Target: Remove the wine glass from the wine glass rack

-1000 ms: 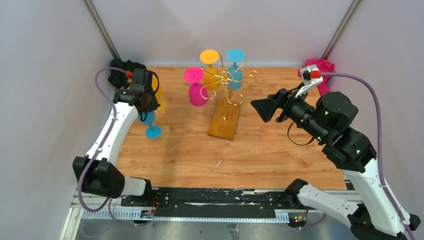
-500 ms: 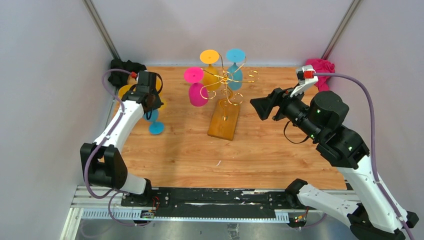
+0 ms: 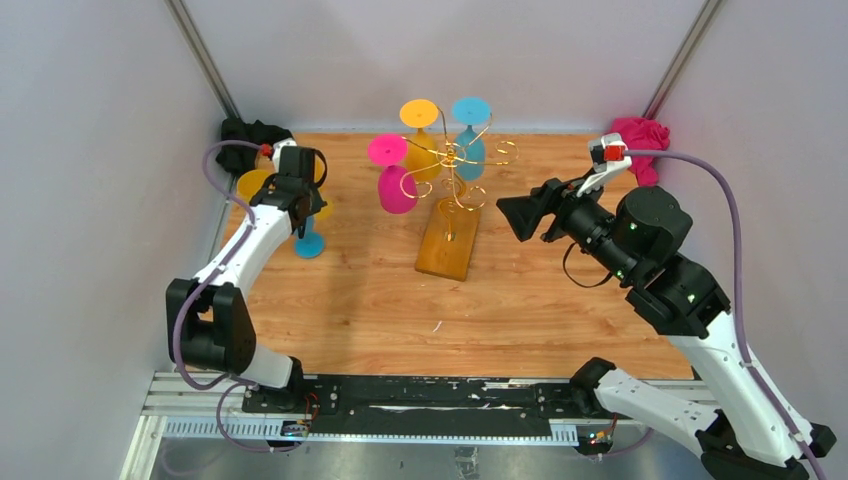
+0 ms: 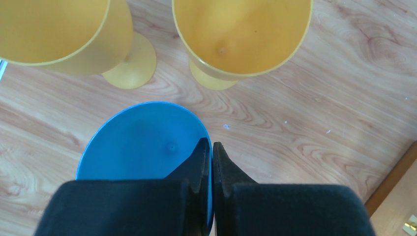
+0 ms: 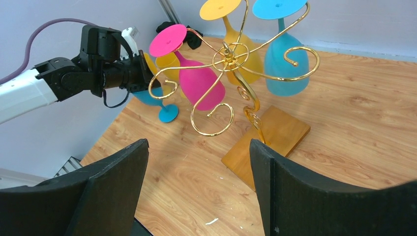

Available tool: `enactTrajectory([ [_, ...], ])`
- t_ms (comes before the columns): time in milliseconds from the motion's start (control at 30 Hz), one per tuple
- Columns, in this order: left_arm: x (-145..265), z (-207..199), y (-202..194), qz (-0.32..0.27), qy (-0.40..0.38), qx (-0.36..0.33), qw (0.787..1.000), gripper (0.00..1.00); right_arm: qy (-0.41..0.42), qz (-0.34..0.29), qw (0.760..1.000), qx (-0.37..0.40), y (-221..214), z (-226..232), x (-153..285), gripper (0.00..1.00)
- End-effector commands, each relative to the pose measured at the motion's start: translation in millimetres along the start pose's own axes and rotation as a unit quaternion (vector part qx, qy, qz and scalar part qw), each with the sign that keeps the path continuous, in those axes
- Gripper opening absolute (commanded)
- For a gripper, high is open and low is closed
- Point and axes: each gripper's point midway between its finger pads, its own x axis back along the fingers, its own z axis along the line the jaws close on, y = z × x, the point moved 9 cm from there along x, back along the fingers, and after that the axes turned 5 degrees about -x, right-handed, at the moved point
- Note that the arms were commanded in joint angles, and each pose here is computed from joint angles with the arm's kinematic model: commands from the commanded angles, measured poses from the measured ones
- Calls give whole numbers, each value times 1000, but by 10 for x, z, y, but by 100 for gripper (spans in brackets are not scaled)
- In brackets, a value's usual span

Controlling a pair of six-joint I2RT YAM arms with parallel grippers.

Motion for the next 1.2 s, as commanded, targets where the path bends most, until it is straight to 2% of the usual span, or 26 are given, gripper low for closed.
enactTrajectory([
  [0,-157,-6,-14,-7,15,7,1000,0,4,-11,1000,-1,6,-12,-24,80],
  [33,-175,-14,-39,0,14,8,1000,0,3,-10,1000,-2,-1,-16,-30,80],
  [167,-222,-22,-135,21,11,8,1000,17,13,0,1000,-5,-36,-6,-42,81],
  [233,-221,-14,-167,27,11,6,1000,21,16,3,1000,-7,-44,-1,-50,82],
  [433,-25,36,-90,14,4,6,1000,37,22,7,1000,-14,-62,9,-62,82],
  [600,342,106,147,-16,-2,13,1000,42,27,7,999,-17,-63,22,-65,82],
  [800,893,217,507,-88,-17,32,995,45,33,10,999,-25,-90,26,-85,82],
  [933,1237,182,699,-129,-83,54,987,47,34,10,999,-29,-104,25,-99,82],
  [1000,1396,78,762,-136,-157,69,976,47,32,11,999,-29,-117,17,-117,82],
  [1067,1534,-89,784,-129,-259,91,953,48,30,11,999,-28,-114,15,-130,82],
  [1100,1580,-187,761,-114,-316,107,936,49,30,11,999,-28,-115,15,-134,82],
  [1167,1693,-382,742,-82,-434,138,886,49,30,10,999,-28,-106,19,-129,82],
])
